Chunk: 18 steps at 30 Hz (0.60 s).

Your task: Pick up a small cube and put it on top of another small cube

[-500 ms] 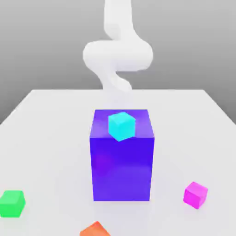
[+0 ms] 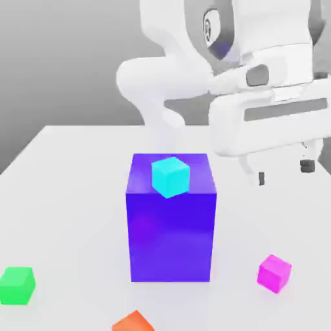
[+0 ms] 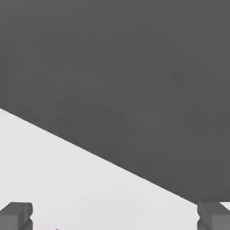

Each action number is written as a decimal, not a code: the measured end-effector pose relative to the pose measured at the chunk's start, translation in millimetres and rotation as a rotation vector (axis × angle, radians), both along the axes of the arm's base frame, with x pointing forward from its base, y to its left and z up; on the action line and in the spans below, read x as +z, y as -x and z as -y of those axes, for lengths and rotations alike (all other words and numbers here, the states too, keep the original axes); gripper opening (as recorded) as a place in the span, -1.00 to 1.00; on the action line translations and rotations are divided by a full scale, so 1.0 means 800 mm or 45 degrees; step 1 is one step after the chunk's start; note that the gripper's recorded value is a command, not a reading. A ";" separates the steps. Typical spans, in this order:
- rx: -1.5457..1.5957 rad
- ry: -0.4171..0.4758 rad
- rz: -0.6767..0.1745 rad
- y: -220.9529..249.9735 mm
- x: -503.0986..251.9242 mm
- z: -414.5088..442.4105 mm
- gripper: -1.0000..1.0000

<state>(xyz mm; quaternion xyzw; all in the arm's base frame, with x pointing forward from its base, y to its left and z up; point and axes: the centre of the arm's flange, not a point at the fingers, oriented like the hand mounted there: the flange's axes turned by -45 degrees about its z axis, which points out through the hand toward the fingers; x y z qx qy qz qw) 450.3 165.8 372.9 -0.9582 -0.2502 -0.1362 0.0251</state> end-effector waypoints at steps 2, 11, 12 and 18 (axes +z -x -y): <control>0.080 0.037 -0.066 0.012 -0.050 -0.023 0.00; 0.343 0.190 -0.292 0.086 -0.247 -0.074 0.00; 0.346 0.192 -0.295 0.087 -0.262 -0.074 0.00; 0.349 0.193 -0.297 0.089 -0.302 -0.074 -1.00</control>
